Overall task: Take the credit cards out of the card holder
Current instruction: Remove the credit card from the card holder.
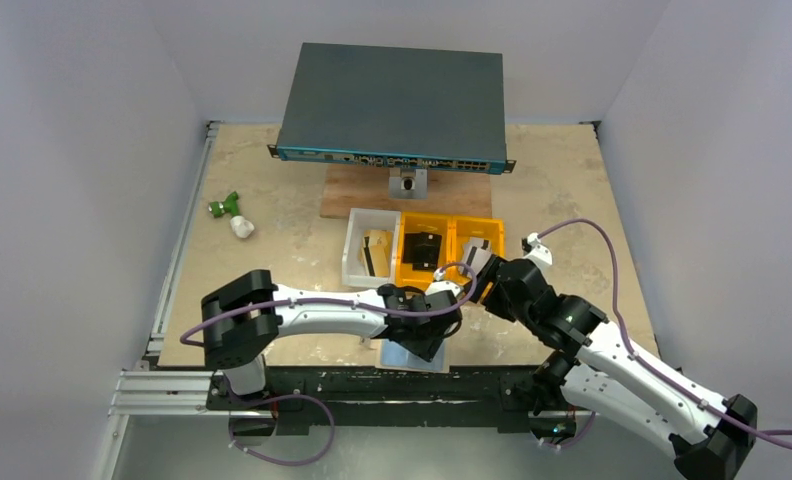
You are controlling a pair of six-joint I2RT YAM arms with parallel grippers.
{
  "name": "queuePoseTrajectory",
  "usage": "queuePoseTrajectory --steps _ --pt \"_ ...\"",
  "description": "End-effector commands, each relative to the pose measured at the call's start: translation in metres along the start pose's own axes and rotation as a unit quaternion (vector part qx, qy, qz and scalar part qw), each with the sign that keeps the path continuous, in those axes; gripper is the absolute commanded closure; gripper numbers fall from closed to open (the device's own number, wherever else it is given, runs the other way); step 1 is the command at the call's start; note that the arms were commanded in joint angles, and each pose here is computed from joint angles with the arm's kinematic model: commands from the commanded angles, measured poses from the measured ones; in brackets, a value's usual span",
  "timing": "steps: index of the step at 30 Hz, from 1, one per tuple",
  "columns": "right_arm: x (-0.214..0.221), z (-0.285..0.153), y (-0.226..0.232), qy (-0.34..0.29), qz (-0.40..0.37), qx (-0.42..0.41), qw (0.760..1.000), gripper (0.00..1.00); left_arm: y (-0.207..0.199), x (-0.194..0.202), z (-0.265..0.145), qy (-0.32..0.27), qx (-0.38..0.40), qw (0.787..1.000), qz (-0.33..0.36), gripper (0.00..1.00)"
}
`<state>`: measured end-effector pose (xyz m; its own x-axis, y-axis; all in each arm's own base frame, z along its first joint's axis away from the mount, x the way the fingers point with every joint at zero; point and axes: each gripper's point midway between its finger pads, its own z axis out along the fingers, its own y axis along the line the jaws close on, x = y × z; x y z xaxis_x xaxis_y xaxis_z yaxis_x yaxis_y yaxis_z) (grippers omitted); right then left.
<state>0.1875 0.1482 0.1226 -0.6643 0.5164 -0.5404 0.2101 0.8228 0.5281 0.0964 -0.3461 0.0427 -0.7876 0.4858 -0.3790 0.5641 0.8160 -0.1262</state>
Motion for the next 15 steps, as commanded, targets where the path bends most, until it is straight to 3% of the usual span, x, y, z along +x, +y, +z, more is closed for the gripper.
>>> queuePoseTrajectory --steps 1,10,15 --pt "-0.001 0.002 -0.004 -0.009 0.006 0.007 1.000 0.36 -0.012 -0.003 0.013 -0.013 0.027 1.000 0.009 0.50" --pt "0.003 0.007 -0.002 0.001 -0.002 0.007 1.000 0.37 0.002 0.023 0.034 0.019 0.004 1.000 0.000 0.54" --pt "0.004 0.008 -0.001 0.006 -0.008 0.007 1.000 0.37 0.015 0.038 0.045 0.045 -0.029 0.999 -0.008 0.63"
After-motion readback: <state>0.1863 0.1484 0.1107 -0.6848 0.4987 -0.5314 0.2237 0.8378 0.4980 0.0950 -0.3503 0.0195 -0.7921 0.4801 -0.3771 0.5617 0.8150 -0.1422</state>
